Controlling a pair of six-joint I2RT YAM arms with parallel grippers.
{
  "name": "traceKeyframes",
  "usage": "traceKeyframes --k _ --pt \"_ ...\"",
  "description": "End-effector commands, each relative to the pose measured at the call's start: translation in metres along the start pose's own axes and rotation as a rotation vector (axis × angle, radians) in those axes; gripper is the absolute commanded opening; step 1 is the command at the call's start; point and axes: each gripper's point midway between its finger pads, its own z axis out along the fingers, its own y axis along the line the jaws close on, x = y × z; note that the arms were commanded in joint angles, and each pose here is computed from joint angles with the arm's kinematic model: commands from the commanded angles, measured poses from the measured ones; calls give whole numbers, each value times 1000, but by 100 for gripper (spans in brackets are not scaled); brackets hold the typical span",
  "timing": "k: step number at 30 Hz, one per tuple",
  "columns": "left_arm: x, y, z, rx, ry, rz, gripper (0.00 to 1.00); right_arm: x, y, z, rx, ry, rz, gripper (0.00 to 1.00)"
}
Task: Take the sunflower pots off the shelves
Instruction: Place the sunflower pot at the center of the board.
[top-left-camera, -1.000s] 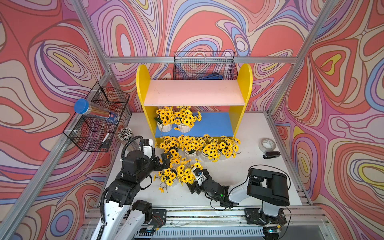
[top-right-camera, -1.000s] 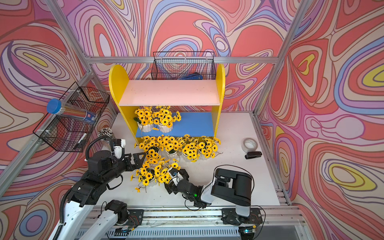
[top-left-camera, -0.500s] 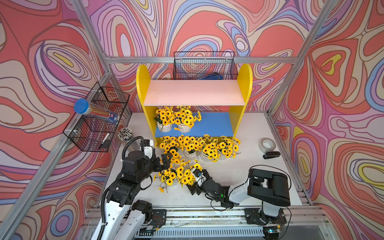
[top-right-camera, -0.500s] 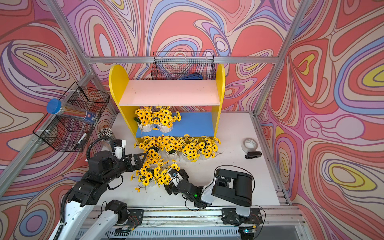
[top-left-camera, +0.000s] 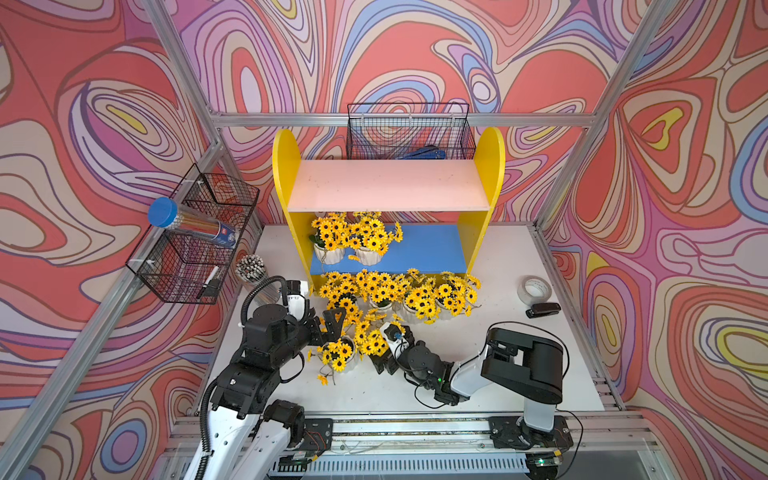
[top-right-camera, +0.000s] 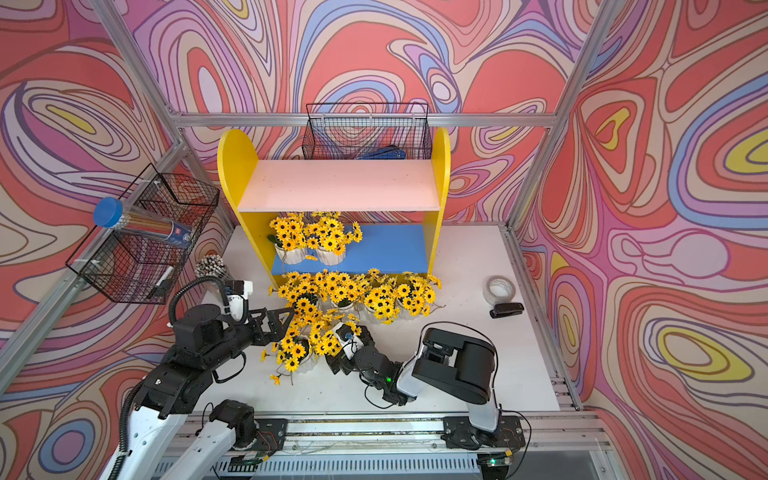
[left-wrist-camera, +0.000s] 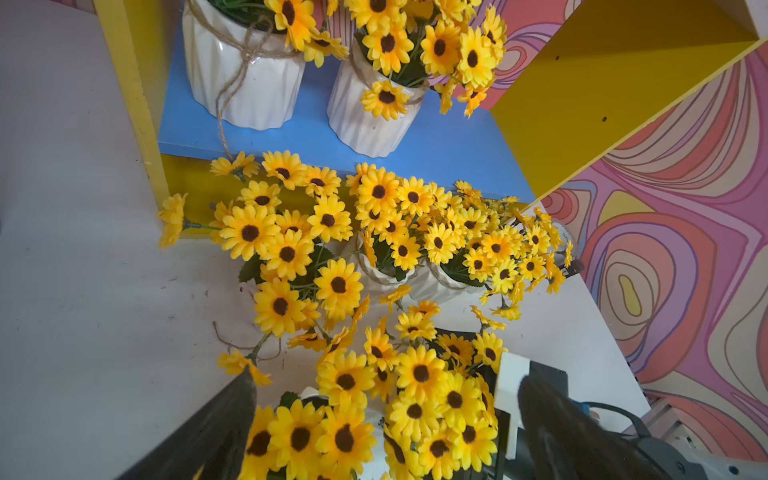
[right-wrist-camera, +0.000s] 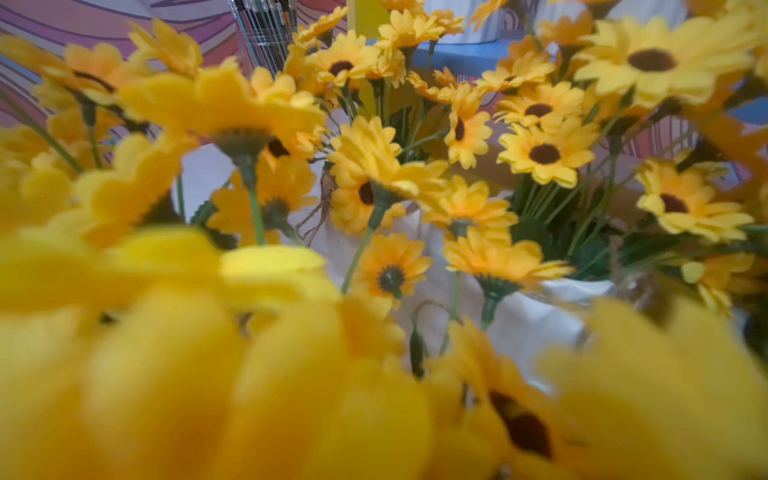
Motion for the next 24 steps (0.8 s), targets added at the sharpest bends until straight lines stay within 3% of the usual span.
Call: traceKeyframes --k 1,8,17,24 --pt "-3 -1 -4 11 -27 1 100 -11 12 -11 -33 -24 -7 98" --pt "0 -3 0 25 -3 -3 100 -20 22 -36 -66 -7 -25 98" --pt "1 -5 0 42 -1 -10 100 8 -2 -57 12 41 -11 98" --pt "1 -7 2 51 1 -9 100 6 6 -77 -14 67 -3 98"
